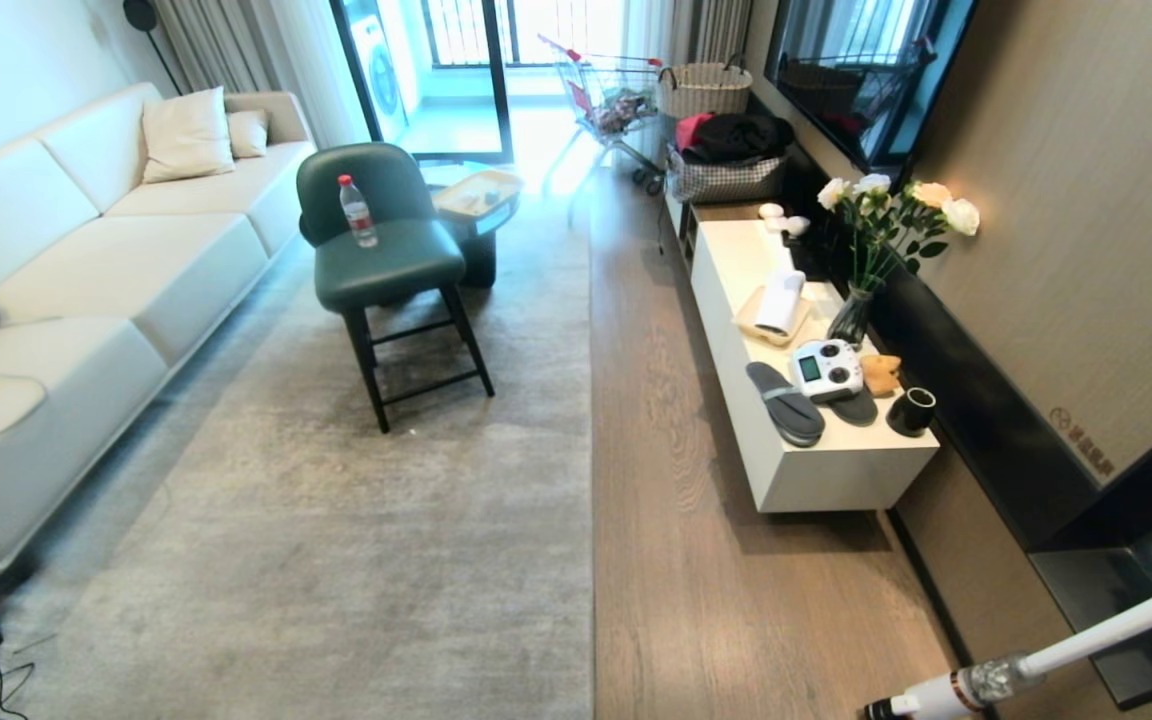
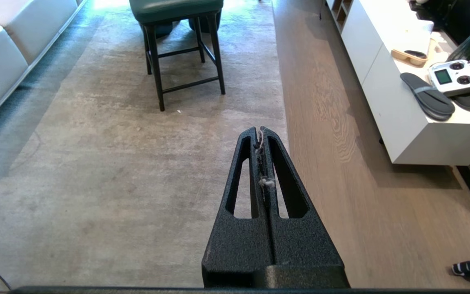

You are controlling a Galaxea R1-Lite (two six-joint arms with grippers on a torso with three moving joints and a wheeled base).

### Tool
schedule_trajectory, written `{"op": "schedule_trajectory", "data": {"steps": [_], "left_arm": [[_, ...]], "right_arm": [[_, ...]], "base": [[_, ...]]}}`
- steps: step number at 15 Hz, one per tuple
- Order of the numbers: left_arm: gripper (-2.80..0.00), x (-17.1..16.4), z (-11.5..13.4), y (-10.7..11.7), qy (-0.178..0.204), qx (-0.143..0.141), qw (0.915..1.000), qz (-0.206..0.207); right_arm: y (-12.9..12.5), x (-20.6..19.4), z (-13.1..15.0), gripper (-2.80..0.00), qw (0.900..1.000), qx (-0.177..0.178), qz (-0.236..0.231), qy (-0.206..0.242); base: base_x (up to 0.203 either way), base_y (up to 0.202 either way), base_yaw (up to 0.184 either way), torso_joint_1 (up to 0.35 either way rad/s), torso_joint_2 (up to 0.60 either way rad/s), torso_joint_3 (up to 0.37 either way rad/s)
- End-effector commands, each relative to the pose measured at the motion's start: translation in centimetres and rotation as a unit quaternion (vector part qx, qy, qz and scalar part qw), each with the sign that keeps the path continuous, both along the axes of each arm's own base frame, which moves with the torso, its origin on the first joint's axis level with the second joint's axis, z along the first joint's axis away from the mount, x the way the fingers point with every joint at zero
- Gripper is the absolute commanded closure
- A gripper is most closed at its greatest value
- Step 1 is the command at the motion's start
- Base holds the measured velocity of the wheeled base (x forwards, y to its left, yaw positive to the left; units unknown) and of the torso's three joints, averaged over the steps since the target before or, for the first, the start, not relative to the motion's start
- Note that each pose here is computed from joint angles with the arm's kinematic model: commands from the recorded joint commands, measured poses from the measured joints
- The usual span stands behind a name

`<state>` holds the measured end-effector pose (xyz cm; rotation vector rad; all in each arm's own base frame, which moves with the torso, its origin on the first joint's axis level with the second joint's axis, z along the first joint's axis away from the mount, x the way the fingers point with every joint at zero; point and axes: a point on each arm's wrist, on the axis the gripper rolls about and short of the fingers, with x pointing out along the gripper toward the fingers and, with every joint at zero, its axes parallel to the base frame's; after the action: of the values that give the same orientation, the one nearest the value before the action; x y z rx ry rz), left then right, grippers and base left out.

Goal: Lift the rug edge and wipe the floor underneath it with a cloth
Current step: Lift up the carpet

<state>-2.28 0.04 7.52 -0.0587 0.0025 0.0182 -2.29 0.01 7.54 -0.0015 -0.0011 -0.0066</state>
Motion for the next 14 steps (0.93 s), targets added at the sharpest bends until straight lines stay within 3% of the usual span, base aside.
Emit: {"op": "schedule_trajectory", "data": {"steps": [1,14], "left_arm": [[0.00,0.00,0.00,0.00,0.000,-0.001,1.0000,0.000],[0.00,0.00,0.00,0.00,0.000,-0.001,1.0000,0.000]], "right_arm": [[0.00,0.01,0.00,0.00,1.000,0.001,0.000,0.001],[0.00,0.02,0.00,0.00,1.000,0.003,-0.001,0.002]], "base": [[0.000,0.000,0.000,-0.083,0.16,0.093],[0.000,0.000,0.000,-0.092,0.21,0.118]]}}
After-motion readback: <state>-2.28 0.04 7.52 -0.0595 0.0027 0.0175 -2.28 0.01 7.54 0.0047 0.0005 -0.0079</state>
